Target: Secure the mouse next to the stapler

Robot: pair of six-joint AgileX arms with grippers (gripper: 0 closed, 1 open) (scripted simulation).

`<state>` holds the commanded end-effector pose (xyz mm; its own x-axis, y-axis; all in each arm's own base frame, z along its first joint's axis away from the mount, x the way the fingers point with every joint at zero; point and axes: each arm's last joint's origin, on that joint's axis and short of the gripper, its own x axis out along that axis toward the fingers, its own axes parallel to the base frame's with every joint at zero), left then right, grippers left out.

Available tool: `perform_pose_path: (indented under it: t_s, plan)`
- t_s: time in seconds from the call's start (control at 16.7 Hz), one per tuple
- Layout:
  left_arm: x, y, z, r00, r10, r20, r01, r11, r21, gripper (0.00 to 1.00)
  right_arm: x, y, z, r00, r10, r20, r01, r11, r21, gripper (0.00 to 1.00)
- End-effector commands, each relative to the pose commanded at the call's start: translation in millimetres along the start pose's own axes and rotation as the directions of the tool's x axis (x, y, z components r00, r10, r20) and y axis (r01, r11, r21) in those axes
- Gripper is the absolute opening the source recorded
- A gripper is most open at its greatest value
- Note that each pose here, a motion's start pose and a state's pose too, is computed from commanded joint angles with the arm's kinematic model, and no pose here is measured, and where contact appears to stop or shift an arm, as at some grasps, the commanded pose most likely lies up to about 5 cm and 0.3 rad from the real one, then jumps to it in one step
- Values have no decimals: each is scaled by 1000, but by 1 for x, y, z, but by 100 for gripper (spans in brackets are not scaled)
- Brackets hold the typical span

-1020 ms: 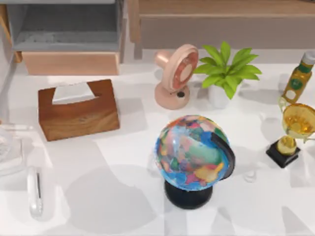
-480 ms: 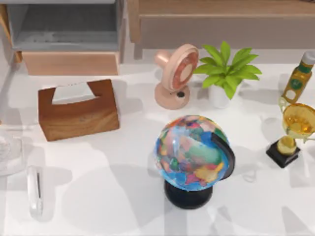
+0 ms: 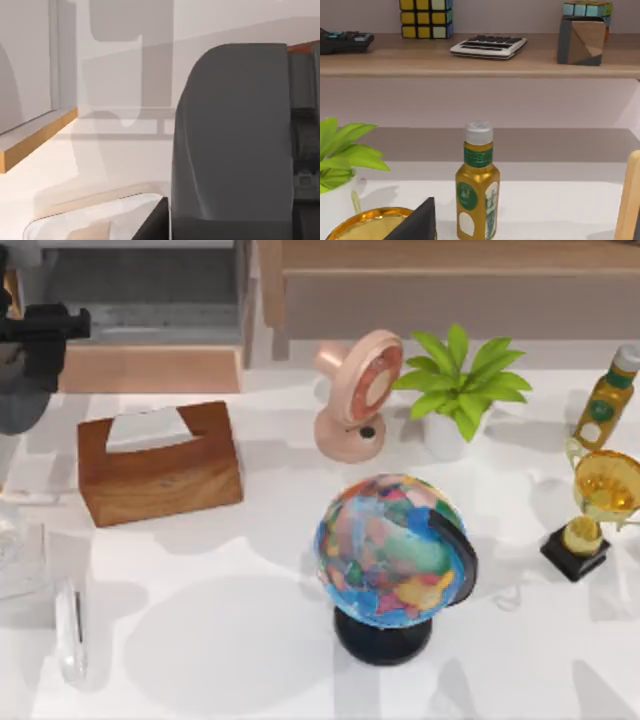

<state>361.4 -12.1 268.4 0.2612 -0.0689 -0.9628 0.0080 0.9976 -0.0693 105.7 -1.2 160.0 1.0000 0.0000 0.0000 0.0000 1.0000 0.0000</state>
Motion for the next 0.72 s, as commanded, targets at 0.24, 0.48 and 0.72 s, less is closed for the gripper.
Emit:
perform_pose_path:
  t_s: [0.24,0.48,0.72]
  plan:
    - [42,-74,-57,992,-11,-127,16,999,33,0,0,0,0,1000,0,0,0,1000,0,100]
    - [73,-114,-118,980,38,-195,-29,998,50,0,0,0,0,1000,0,0,0,1000,0,100]
    - [86,-125,-157,980,73,-187,-66,997,40,0,0,0,0,1000,0,0,0,1000,0,100]
